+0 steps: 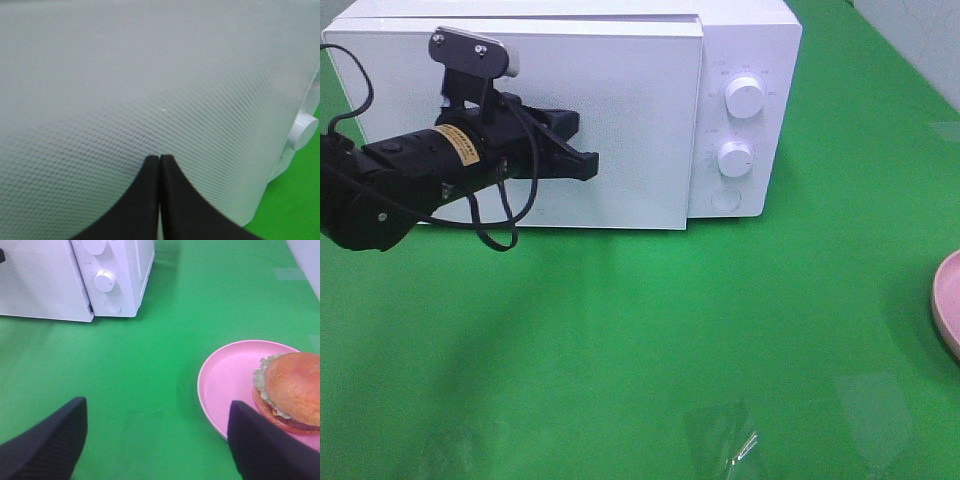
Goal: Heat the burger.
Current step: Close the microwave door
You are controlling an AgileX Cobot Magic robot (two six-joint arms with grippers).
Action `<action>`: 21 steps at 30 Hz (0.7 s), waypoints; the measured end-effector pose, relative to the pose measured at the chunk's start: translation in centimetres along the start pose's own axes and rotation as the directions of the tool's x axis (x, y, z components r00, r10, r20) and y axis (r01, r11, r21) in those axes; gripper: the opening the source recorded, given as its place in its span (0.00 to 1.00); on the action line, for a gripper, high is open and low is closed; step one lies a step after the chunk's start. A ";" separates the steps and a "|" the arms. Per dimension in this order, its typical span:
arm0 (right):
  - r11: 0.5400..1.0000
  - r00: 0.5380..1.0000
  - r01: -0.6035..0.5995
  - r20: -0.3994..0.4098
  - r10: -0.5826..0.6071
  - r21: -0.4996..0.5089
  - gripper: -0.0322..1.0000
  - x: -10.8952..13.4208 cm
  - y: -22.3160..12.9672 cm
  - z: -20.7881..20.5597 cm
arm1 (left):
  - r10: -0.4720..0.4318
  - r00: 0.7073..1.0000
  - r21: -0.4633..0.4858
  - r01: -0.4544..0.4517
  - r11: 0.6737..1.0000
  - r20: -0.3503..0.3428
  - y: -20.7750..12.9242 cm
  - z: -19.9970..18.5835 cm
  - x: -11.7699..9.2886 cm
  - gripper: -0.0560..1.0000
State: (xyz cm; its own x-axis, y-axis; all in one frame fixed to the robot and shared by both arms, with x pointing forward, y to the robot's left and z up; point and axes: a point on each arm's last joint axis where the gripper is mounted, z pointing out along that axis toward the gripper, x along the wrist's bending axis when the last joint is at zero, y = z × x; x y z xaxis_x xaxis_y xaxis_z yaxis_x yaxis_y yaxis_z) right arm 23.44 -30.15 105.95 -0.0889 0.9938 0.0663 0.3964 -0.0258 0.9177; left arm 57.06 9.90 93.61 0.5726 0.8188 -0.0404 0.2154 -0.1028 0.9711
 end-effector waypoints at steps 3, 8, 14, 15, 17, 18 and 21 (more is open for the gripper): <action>1.000 1.000 0.000 0.000 0.000 0.000 0.77 0.0 0.0 0.0 | 0.022 0.999 0.022 -0.023 1.000 0.024 -0.2 0.9 -0.6 0.05; 1.000 1.000 0.000 0.000 0.000 0.000 0.77 0.0 0.0 0.0 | 0.044 0.998 0.037 -0.046 0.998 0.044 0.1 2.6 -1.1 0.05; 1.000 1.000 0.000 0.000 0.000 0.000 0.77 0.0 0.0 0.0 | 0.066 0.996 0.037 -0.068 0.997 0.062 0.5 4.1 -1.8 0.05; 1.000 1.000 0.000 0.000 0.000 0.000 0.77 0.0 0.0 0.0 | 0.066 0.996 0.037 -0.068 0.997 0.062 0.5 4.1 -1.8 0.05; 1.000 1.000 0.000 0.000 0.000 0.000 0.76 0.0 0.0 0.0 | 0.085 0.993 0.042 -0.088 0.995 0.079 0.7 4.9 -2.3 0.05; 1.000 1.000 0.000 0.000 0.000 0.000 0.76 0.0 0.0 0.0 | 0.085 0.993 0.042 -0.088 0.995 0.079 0.7 4.9 -2.3 0.05; 1.000 1.000 0.000 0.000 0.000 0.000 0.76 0.0 0.0 0.0 | 0.087 0.993 0.044 -0.091 0.995 0.084 0.8 5.0 -2.6 0.05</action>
State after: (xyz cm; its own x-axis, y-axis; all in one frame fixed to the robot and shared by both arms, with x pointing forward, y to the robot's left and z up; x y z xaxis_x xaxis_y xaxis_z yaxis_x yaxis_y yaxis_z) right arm 23.44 -30.15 105.95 -0.0889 0.9938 0.0663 0.3964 -0.0258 0.9177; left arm 59.69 4.85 93.34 0.6534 0.7566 0.0251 0.1967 -0.2017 0.9595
